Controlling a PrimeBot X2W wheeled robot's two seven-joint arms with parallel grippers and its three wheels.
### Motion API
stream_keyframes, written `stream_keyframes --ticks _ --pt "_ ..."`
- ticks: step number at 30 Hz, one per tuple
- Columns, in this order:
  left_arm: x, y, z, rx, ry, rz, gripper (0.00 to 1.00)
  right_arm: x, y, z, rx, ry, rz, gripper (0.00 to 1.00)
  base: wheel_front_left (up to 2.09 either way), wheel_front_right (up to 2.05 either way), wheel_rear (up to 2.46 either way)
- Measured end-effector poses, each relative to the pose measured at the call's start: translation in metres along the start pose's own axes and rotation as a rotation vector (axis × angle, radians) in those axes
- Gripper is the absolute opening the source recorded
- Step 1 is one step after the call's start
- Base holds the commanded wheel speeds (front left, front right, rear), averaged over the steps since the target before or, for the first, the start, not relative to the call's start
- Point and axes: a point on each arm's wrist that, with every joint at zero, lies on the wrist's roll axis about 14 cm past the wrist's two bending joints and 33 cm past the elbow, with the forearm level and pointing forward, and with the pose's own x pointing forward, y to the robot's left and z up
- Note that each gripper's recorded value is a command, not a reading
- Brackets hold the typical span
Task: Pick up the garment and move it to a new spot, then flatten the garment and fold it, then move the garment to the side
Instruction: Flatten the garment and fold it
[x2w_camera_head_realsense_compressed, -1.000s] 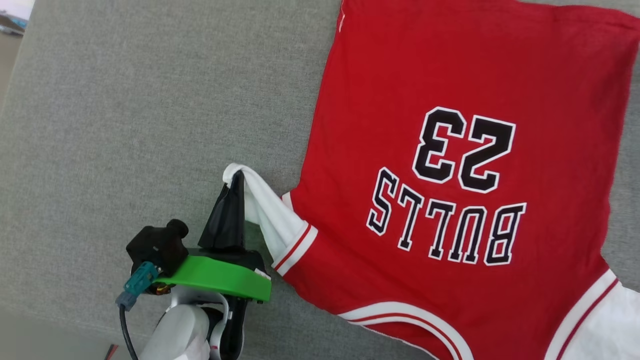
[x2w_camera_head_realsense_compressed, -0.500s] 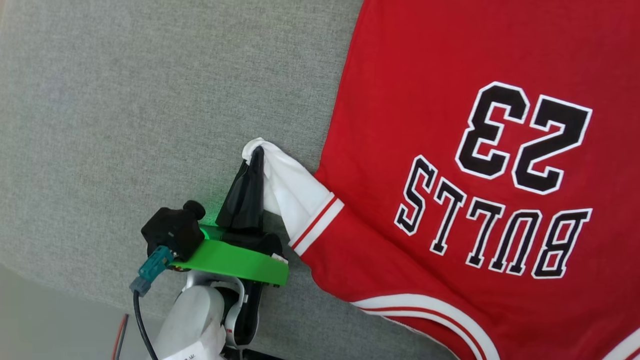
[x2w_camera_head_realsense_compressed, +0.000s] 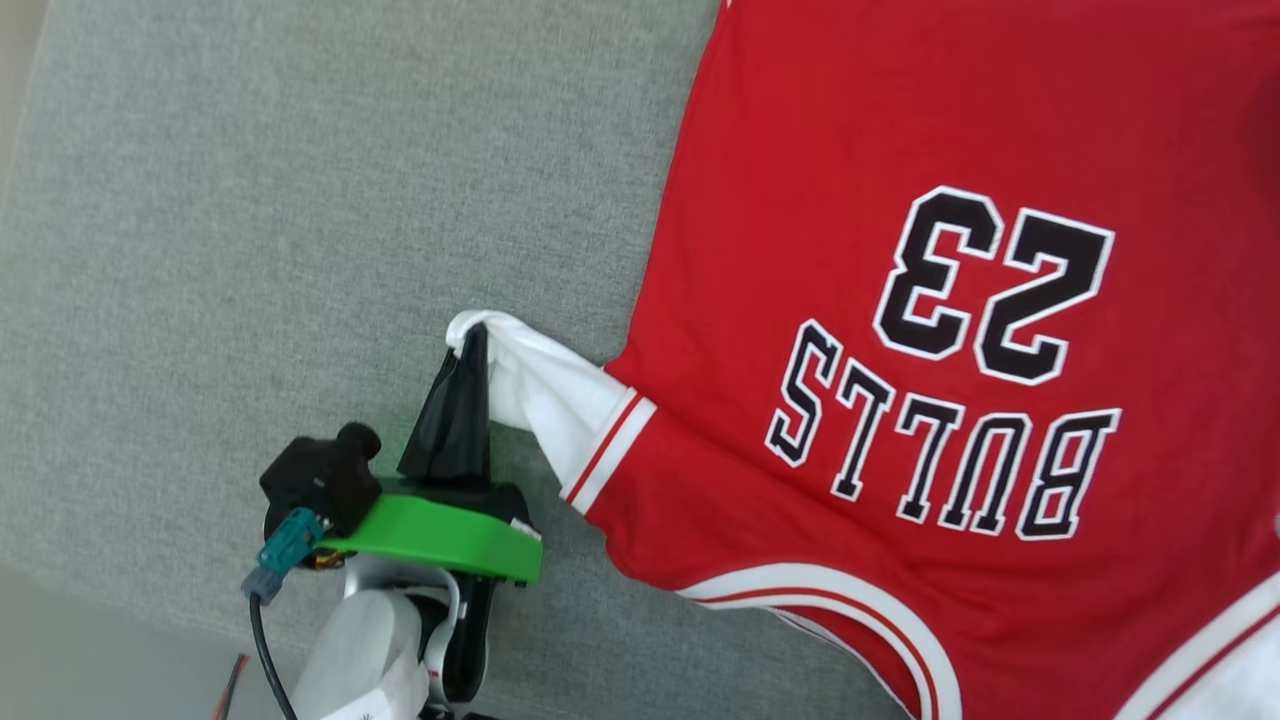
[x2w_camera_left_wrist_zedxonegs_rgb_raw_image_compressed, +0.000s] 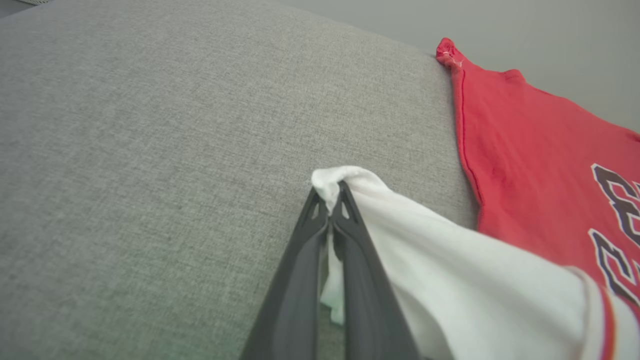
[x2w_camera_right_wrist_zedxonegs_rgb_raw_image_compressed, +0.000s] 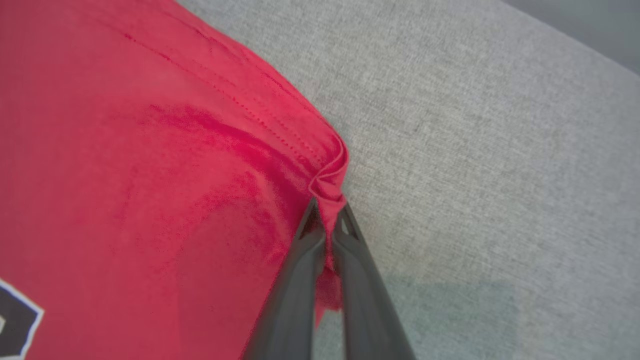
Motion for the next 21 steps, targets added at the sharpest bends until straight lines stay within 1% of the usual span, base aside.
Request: stream_keyframes --ticks 2,8,12,15,21 --pt "-0.005 0.000 0.003 -0.002 -0.008 0.000 0.00 -0.012 0.002 -0.005 -0.012 -0.010 0.002 0.00 0.00 0.00 0.00" --pt "-0.023 -0.002 0.014 -0.011 -0.030 -0.007 0.00 -0.068 0.001 -0.013 -0.071 -0.071 -0.017 0.00 0.00 0.00 0.00" --pt "-0.035 -0.001 0.020 -0.013 -0.043 -0.011 0.00 -0.101 0.007 -0.032 -0.082 -0.100 -0.004 0.00 0.00 0.00 0.00" --pt "-0.044 -0.005 0.024 -0.017 -0.053 -0.024 0.00 -0.125 0.010 -0.058 -0.061 -0.108 0.006 0.00 0.00 0.00 0.00" --pt "-0.054 -0.012 0.033 -0.020 -0.072 -0.050 0.00 -0.161 0.006 -0.141 0.030 -0.033 -0.013 0.00 0.00 0.00 0.00"
